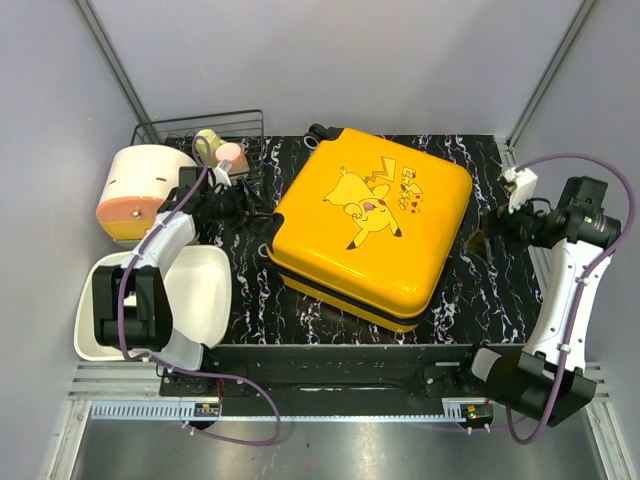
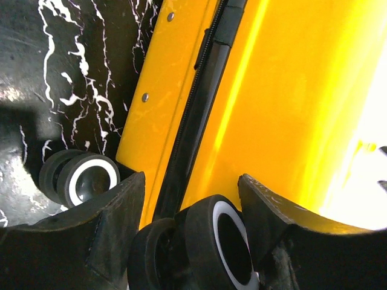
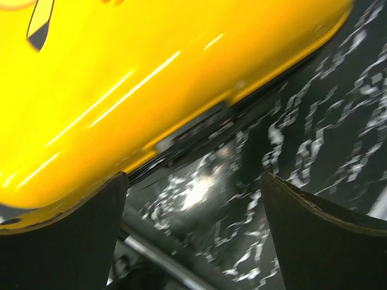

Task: Open, take out, and arrange the luggage

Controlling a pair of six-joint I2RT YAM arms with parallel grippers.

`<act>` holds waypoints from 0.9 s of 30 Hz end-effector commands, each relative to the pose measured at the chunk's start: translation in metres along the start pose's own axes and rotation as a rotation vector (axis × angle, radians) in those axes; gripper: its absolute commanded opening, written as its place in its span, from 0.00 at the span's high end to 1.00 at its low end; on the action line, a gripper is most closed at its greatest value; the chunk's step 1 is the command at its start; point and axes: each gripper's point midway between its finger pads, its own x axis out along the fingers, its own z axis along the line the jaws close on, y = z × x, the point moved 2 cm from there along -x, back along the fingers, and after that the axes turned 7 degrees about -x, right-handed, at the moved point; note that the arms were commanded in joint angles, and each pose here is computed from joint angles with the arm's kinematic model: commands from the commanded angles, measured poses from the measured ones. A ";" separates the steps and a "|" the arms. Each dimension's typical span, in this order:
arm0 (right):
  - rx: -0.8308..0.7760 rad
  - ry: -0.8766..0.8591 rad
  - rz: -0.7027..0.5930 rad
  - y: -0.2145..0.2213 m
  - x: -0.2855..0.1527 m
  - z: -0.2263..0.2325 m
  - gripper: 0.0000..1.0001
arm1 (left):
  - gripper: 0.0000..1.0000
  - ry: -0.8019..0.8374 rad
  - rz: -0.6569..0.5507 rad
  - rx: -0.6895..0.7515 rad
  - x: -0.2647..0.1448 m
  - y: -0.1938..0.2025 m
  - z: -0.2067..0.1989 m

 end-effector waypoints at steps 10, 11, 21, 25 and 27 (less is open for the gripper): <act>0.232 -0.307 0.211 0.054 -0.002 0.082 0.00 | 0.66 0.157 0.247 -0.164 0.016 0.116 -0.024; 0.256 -0.296 0.204 0.052 0.004 0.076 0.00 | 0.67 0.164 0.257 -0.170 0.020 0.122 -0.027; 0.330 -0.283 0.167 0.013 0.092 -0.005 0.01 | 0.80 0.143 0.191 -0.237 0.038 0.122 -0.020; 0.291 -0.283 0.115 -0.020 0.121 -0.019 0.02 | 0.83 0.126 0.154 -0.247 0.035 0.112 -0.014; 0.280 -0.318 0.107 -0.034 0.142 -0.012 0.02 | 0.83 0.117 0.132 -0.252 0.031 0.103 -0.009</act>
